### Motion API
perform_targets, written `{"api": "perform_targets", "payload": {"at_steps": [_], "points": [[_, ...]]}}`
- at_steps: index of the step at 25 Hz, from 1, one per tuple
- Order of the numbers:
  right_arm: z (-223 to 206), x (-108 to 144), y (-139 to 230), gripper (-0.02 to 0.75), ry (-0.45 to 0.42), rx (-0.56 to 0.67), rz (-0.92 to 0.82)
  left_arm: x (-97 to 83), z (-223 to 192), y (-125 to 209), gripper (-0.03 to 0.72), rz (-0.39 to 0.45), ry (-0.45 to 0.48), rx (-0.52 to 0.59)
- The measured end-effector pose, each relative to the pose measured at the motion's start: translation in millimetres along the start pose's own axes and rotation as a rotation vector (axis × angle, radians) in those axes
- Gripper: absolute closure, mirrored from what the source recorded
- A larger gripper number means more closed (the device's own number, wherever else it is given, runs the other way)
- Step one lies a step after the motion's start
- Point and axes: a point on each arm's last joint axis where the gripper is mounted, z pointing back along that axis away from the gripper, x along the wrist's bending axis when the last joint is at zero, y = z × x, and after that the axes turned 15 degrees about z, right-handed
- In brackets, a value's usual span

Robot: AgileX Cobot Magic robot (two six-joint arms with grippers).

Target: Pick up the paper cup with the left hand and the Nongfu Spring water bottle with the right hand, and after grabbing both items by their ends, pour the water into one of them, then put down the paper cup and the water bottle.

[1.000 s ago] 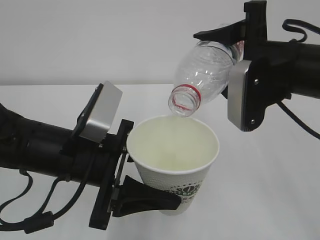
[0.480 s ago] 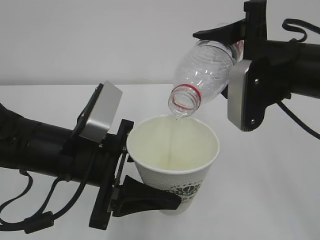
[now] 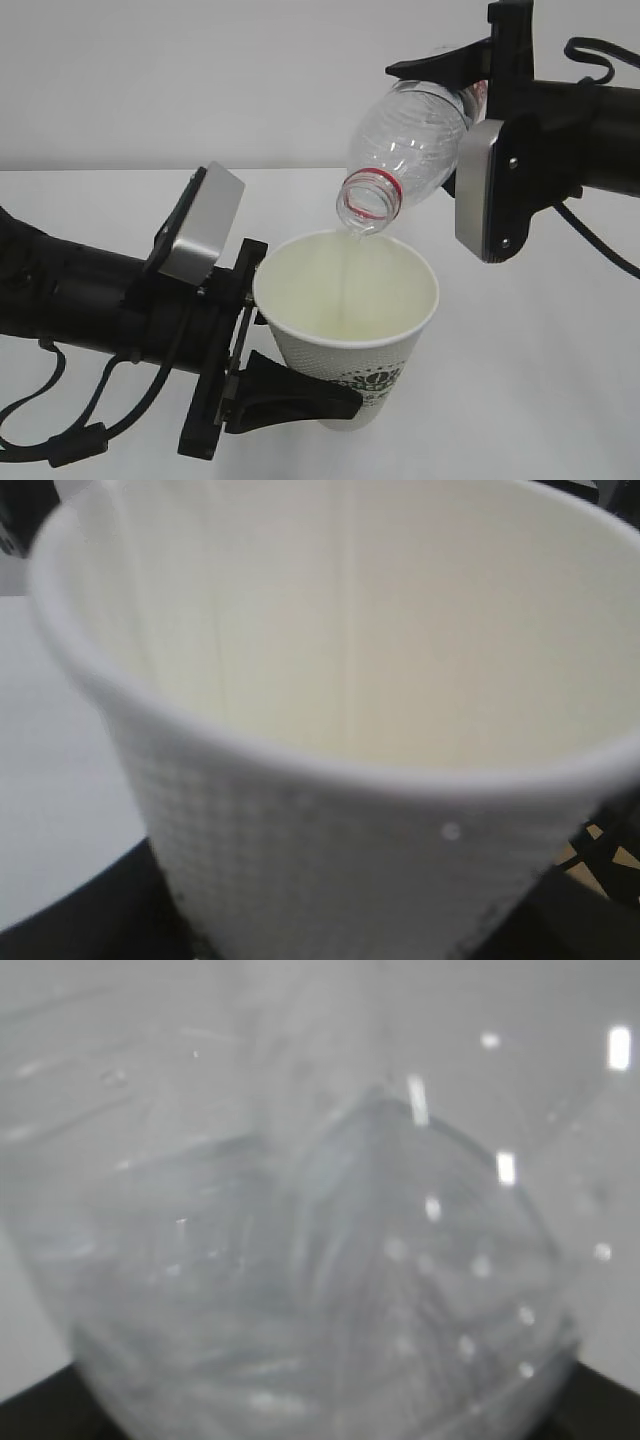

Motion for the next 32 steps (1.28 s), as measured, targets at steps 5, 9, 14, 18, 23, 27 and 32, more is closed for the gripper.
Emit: {"api": "perform_targets", "payload": {"at_steps": [5, 9, 14, 18, 23, 27, 32], "points": [[0.0, 0.0, 0.0, 0.245, 0.000, 0.000, 0.000, 0.0, 0.0, 0.0, 0.193, 0.000, 0.000, 0.000], [0.0, 0.0, 0.0, 0.245, 0.000, 0.000, 0.000, 0.0, 0.0, 0.0, 0.195, 0.000, 0.000, 0.000], [0.0, -0.2, -0.1, 0.245, 0.002, -0.001, 0.000, 0.0, 0.0, 0.0, 0.196, 0.000, 0.000, 0.000], [0.0, -0.2, -0.1, 0.245, 0.002, -0.001, 0.000, 0.0, 0.0, 0.0, 0.196, 0.000, 0.000, 0.000], [0.0, -0.2, -0.1, 0.245, 0.002, -0.001, 0.000, 0.0, 0.0, 0.0, 0.196, 0.000, 0.000, 0.000], [0.0, -0.2, -0.1, 0.245, 0.002, -0.001, 0.000, 0.0, 0.0, 0.0, 0.196, 0.000, 0.000, 0.000], [0.0, -0.2, -0.1, 0.245, 0.002, -0.001, 0.000, 0.0, 0.0, 0.0, 0.196, 0.000, 0.000, 0.000]]}}
